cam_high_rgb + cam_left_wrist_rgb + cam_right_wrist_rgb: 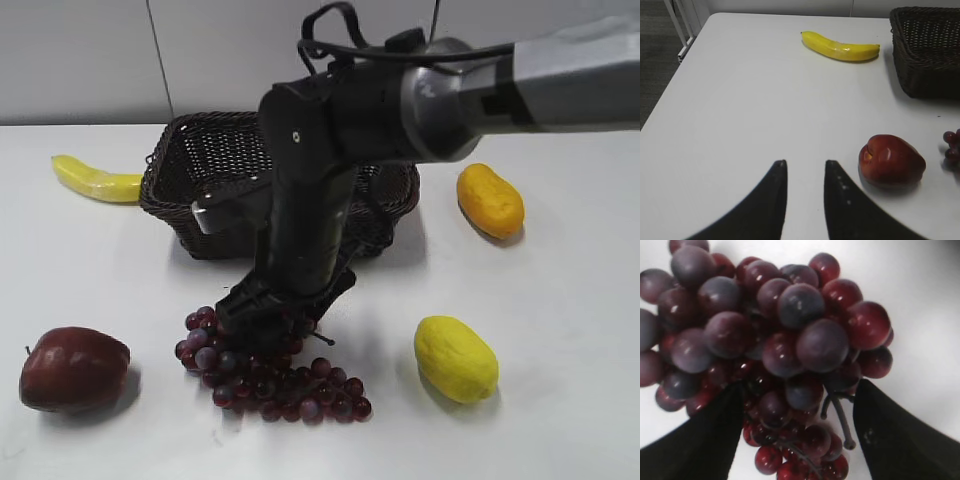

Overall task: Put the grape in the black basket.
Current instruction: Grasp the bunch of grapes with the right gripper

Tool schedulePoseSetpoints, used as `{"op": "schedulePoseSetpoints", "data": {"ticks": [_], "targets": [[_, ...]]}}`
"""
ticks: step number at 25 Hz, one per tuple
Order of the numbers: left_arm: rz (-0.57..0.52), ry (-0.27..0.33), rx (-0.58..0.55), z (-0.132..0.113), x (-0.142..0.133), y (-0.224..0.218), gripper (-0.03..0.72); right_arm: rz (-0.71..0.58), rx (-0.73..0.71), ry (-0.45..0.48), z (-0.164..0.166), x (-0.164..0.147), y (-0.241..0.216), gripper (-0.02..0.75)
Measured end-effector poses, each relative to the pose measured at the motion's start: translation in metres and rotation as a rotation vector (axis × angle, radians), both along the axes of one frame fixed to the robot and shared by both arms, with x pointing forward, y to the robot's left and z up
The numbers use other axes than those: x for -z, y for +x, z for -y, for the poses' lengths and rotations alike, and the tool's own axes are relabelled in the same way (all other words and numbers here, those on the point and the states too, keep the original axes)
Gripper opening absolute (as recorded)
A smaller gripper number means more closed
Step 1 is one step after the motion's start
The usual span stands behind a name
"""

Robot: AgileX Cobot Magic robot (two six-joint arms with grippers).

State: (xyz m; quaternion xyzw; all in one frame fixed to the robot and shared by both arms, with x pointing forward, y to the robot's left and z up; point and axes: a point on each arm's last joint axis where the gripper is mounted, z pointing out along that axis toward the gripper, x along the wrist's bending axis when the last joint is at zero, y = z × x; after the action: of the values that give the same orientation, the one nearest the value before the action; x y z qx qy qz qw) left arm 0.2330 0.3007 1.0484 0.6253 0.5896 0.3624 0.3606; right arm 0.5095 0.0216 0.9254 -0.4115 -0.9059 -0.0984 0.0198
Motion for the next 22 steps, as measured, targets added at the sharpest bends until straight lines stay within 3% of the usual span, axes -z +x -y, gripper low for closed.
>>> {"op": "schedulePoseSetpoints", "data": {"ticks": [5,7,9,13,17,22], "targets": [[0.000,0.000,0.000,0.000,0.000,0.000,0.229,-0.030,0.033,-0.055,0.000,0.025,0.002,0.519],[0.000,0.000,0.000,0.000,0.000,0.000,0.229,-0.032,0.035,-0.058,0.000,0.028,0.003,0.477],[0.000,0.000,0.000,0.000,0.000,0.000,0.229,-0.023,0.032,-0.057,-0.001,0.027,0.004,0.375],[0.000,0.000,0.000,0.000,0.000,0.000,0.229,-0.012,0.032,-0.046,-0.003,0.024,0.006,0.098],[0.000,0.000,0.000,0.000,0.000,0.000,0.229,-0.005,0.031,-0.040,-0.003,0.020,0.006,0.090],[0.000,0.000,0.000,0.000,0.000,0.000,0.229,0.047,0.030,0.017,-0.001,-0.016,0.004,0.081]]}}
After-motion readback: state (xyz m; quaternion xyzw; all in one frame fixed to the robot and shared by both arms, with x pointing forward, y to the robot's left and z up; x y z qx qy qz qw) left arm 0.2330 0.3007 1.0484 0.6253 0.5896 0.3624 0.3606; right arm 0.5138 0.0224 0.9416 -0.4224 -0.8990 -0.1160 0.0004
